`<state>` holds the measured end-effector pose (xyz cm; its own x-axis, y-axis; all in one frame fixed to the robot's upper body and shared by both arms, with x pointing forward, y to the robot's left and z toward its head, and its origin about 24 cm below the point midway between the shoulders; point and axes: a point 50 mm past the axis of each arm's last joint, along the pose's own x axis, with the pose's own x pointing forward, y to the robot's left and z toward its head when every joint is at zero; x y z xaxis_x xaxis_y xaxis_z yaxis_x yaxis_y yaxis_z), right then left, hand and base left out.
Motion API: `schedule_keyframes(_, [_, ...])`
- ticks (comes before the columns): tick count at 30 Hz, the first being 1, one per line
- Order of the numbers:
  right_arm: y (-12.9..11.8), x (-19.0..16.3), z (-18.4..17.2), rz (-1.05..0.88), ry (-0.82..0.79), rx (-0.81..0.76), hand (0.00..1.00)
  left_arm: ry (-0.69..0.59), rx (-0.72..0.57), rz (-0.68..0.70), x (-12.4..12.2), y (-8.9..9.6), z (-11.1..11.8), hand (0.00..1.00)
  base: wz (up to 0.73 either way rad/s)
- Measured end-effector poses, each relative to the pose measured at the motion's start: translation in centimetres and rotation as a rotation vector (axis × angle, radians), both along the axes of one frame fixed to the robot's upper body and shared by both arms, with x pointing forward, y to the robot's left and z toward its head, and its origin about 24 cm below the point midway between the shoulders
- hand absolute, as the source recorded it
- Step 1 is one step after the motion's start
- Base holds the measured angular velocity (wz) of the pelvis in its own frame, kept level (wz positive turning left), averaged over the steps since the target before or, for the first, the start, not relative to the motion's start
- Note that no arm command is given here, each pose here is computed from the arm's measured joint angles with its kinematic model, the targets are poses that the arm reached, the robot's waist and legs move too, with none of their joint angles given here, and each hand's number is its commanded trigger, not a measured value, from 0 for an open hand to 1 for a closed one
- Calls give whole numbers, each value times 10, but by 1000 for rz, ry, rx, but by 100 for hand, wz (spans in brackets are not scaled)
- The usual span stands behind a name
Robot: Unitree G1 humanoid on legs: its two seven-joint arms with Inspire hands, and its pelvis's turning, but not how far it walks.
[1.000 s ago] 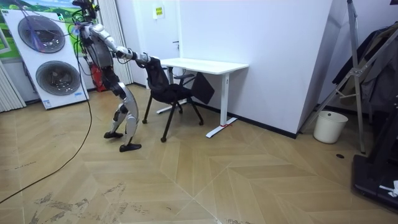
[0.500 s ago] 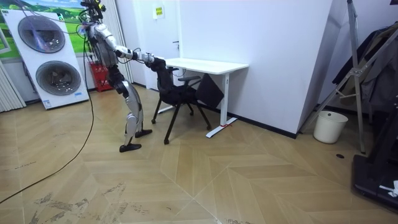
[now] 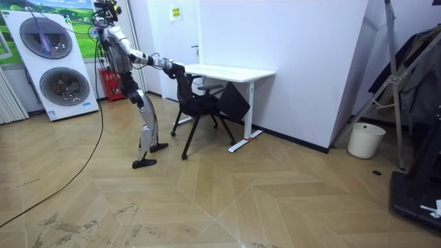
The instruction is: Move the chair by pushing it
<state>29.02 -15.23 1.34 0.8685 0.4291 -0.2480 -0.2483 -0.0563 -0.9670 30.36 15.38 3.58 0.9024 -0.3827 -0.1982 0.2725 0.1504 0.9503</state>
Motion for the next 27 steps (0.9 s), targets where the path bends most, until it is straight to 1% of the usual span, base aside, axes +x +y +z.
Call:
schedule_keyframes(3, [0,1,3,-12,-3,16,100,-13,16,-17,6,-1,8,100,23])
schedule_keyframes(12, [5,5,12,-31,-26,19,100,-51,38,-15,13,-3,19,100,14])
schedule_keyframes(16, [-1,6,17,-33,-31,-8,100,-69,23,-27,11,-8,23,100,20])
schedule_keyframes(25, [-3,2,12,-38,10,-1,100,-56,39,-35,8,-12,17,100,24])
schedule_keyframes(26, [-3,2,12,-38,10,0,76,-57,40,-36,8,-12,17,100,19])
schedule_keyframes(27, [-3,2,11,-39,11,0,25,-55,41,-36,8,-13,17,100,19])
